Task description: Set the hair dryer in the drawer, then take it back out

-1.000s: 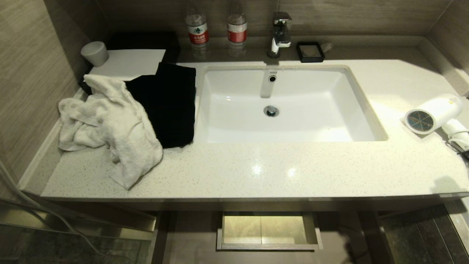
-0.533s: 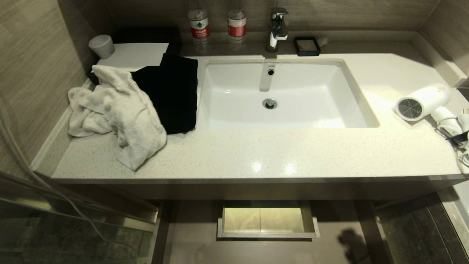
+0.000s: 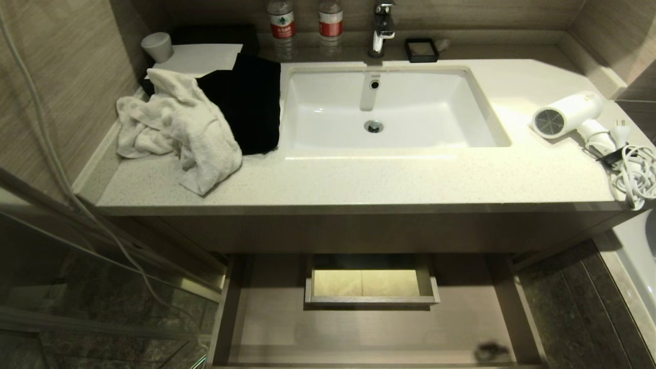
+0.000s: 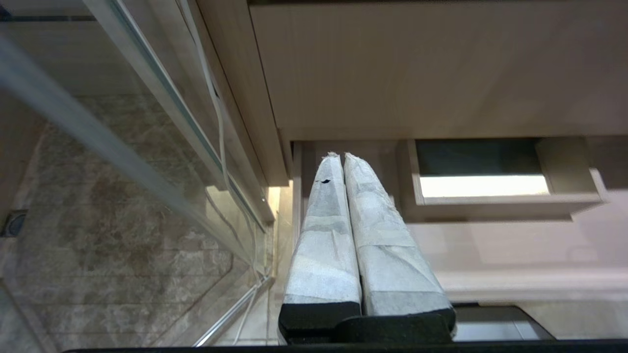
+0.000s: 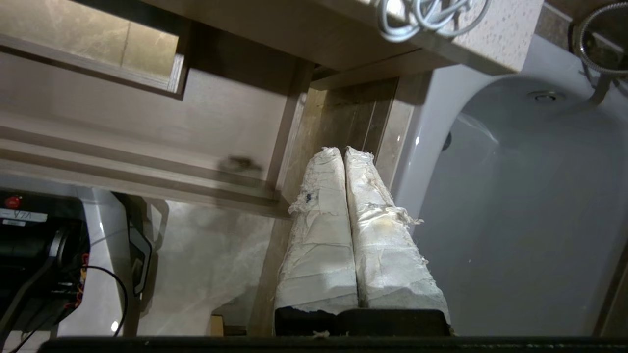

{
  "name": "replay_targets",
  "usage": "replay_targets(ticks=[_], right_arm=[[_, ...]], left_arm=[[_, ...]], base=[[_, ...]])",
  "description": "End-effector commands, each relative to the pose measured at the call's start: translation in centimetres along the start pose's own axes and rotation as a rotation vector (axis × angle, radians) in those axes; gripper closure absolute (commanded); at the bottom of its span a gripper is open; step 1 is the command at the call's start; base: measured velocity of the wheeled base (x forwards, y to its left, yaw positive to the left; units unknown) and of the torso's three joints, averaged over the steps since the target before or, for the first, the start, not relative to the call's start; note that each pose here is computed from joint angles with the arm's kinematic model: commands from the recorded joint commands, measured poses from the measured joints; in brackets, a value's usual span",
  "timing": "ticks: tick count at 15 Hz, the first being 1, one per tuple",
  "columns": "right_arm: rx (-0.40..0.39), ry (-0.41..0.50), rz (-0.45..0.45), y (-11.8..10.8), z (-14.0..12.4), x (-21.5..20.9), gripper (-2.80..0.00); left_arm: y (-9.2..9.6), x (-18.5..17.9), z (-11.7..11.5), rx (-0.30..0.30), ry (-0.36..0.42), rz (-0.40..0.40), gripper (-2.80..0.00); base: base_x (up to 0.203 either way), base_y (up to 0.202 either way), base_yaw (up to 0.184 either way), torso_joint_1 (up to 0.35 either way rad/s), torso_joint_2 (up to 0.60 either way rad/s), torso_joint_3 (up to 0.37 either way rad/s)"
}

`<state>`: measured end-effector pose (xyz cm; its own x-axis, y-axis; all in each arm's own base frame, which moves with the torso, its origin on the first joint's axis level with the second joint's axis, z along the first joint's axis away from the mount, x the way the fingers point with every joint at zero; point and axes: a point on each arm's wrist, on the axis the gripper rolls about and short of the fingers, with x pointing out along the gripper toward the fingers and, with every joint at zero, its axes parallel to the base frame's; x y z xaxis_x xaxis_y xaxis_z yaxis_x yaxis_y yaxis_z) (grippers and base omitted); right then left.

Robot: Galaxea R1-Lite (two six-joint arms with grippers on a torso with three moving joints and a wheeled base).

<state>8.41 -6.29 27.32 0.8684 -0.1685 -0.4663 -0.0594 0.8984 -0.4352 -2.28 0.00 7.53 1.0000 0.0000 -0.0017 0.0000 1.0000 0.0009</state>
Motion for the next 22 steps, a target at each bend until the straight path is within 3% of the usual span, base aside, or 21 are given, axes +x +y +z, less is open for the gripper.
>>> replay_targets(ticks=[1, 9, 22], right_arm=[[-0.005, -0.002, 0.002, 0.2, -0.1, -0.1, 0.00], [-0.001, 0.004, 0.007, 0.7, -0.5, -0.3, 0.00], [0.002, 0.009, 0.014, 1.5, -1.1, -0.5, 0.00]], left_arm=[[0.0, 0.0, 0.0, 0.001, 0.000, 0.000, 0.00], [0.0, 0.0, 0.0, -0.001, 0.000, 0.001, 0.00], [0.0, 0.0, 0.0, -0.001, 0.000, 0.000, 0.00]], base=[[0.000, 0.000, 0.000, -0.284, 0.04, -0.253], [0.000, 0.000, 0.000, -0.267, 0.04, -0.228], [0.000, 0.000, 0.000, -0.217, 0.38, 0.159]])
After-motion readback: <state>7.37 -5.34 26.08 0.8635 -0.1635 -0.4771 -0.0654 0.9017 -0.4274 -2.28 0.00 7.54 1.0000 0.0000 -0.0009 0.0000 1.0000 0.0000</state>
